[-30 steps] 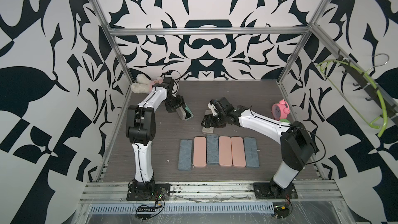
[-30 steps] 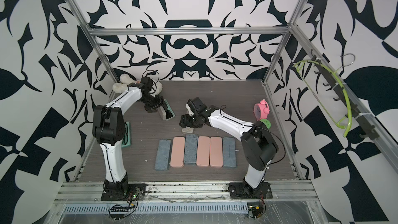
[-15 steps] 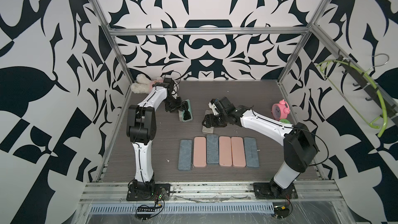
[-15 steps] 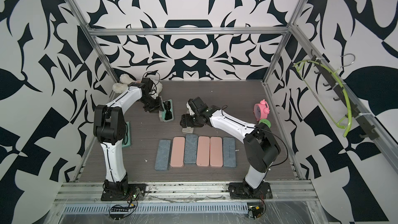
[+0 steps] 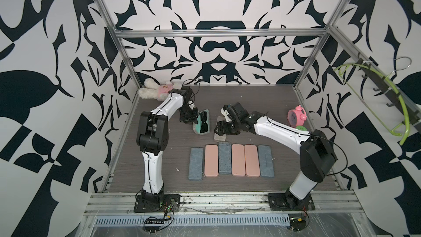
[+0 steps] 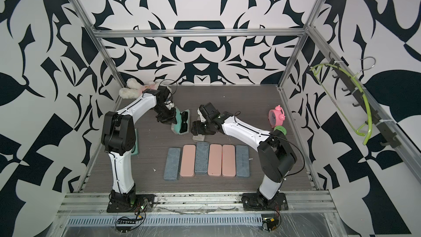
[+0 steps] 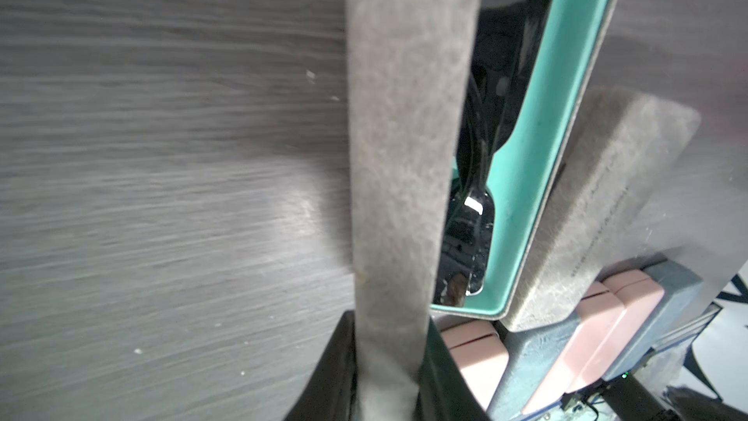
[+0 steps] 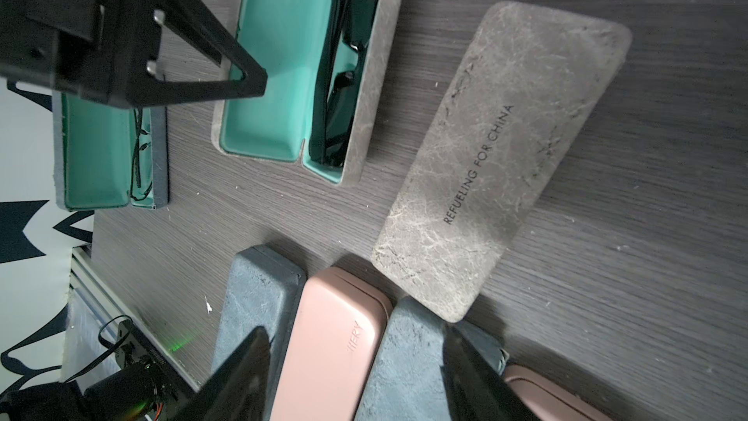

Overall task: Close the glasses case
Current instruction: Move the glasses case to the center of the board.

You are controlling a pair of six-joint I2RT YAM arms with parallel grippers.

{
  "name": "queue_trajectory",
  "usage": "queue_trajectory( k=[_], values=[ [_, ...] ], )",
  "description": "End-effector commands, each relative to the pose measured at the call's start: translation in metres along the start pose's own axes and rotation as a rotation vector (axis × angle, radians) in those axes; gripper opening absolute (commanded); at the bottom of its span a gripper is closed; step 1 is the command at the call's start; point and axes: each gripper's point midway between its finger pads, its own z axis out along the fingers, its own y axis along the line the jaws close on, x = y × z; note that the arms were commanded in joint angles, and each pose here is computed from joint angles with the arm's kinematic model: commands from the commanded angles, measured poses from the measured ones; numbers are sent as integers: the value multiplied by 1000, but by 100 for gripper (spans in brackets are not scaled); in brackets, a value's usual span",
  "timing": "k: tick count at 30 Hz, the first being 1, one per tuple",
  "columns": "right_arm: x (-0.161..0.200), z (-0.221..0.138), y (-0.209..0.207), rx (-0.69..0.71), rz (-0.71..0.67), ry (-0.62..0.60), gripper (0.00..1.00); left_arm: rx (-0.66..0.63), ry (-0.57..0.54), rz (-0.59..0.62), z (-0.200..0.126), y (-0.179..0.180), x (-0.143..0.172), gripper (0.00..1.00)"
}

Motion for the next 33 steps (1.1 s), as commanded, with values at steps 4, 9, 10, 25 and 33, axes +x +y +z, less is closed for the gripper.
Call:
queue_trajectory(
  k=[4,9,10,25,33],
  values=[
    [-1,-12,-2,19,-5,-29,69,-18,23,56,-6,-17,25,25],
    [1,-18,-4,24,-2,-40,68,-55,33,70,0,-20,32,25],
    [2,-19,-5,27,-3,-42,68,-60,33,70,1,-19,33,25],
    [9,-29,-12,42,2,-52,68,-80,40,104,14,-48,45,26],
    [11,-24,-14,46,16,-44,68,-96,23,113,8,-49,42,28]
  ],
)
